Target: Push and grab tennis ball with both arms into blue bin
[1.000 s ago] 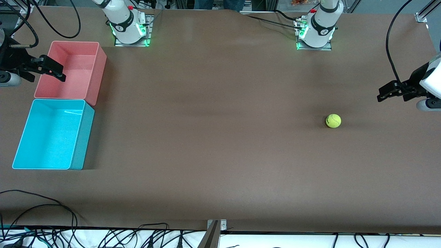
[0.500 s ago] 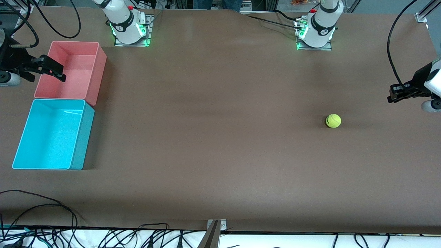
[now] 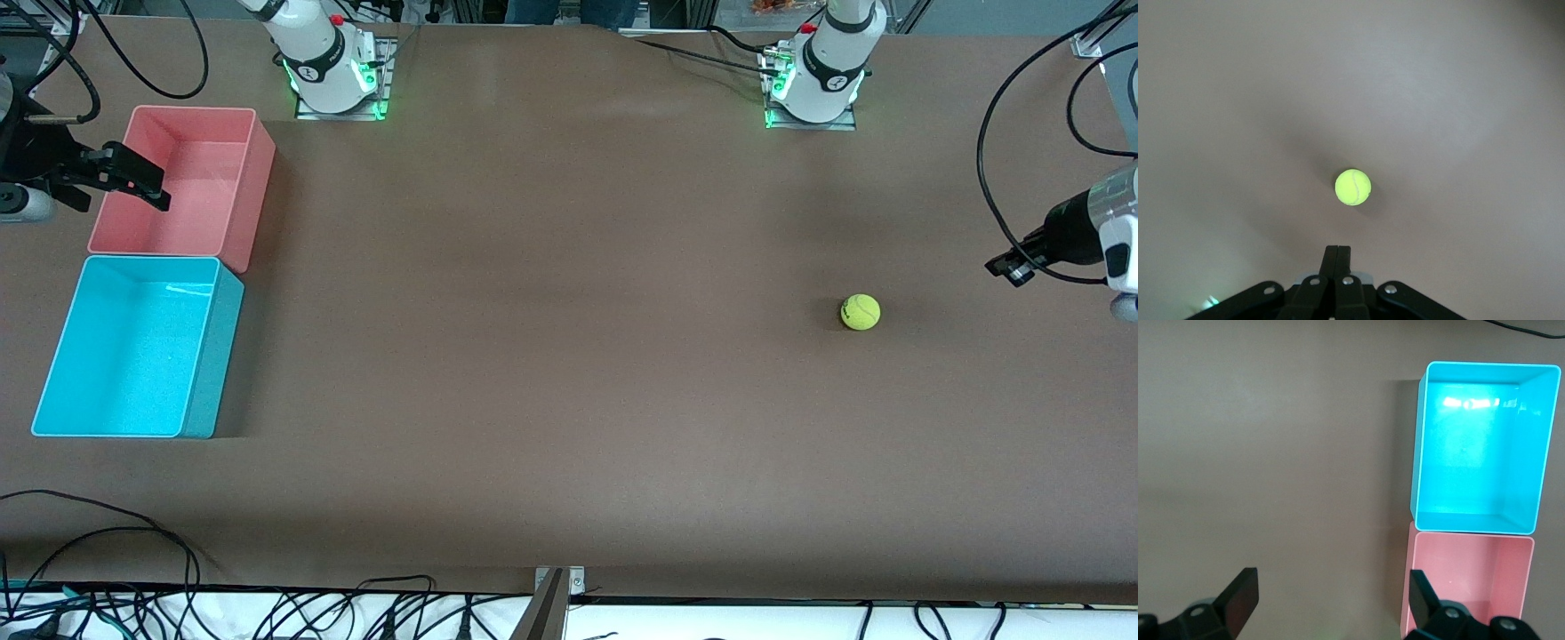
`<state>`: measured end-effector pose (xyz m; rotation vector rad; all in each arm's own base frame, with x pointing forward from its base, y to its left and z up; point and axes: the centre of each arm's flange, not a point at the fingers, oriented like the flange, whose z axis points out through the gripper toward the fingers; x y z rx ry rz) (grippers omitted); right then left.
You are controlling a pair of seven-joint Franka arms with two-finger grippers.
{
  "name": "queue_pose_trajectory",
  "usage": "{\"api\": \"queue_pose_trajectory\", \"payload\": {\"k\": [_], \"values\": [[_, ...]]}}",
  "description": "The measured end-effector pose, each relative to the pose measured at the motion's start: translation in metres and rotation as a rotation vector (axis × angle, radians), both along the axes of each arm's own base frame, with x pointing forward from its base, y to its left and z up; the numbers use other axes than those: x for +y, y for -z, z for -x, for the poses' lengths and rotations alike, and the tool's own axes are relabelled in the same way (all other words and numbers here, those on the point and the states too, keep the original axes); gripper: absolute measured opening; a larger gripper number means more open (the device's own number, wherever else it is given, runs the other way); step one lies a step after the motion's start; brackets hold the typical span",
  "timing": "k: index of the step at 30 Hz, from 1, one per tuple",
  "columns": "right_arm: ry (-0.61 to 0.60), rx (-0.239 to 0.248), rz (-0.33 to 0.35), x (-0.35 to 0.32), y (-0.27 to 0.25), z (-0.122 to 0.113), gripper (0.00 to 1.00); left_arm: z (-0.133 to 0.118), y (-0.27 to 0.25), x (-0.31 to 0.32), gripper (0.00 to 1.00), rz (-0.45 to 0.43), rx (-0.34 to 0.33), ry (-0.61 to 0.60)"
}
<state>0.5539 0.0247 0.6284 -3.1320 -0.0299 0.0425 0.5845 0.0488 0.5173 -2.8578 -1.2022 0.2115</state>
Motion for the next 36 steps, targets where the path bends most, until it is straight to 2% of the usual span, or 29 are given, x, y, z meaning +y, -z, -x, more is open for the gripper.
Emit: {"api": "queue_pose_trajectory", "payload": {"k": [5,13,23,29,36], "values": [[0.0,0.0,0.0,0.0,0.0,0.0,1.0,-0.006,0.034,0.006,0.01,-0.03,0.044,-0.23],[0.0,0.0,0.0,0.0,0.0,0.0,1.0,-0.004,0.108,0.021,0.01,-0.065,0.05,-0.485],[0.0,0.0,0.0,0.0,0.0,0.0,1.0,0.036,0.206,0.061,0.01,-0.067,-0.009,-0.629],[0.0,0.0,0.0,0.0,0.0,0.0,1.0,0.064,0.254,0.056,0.01,-0.066,-0.039,-0.656],[0.0,0.0,0.0,0.0,0.0,0.0,1.0,0.076,0.292,0.053,0.01,-0.061,-0.079,-0.687]]}}
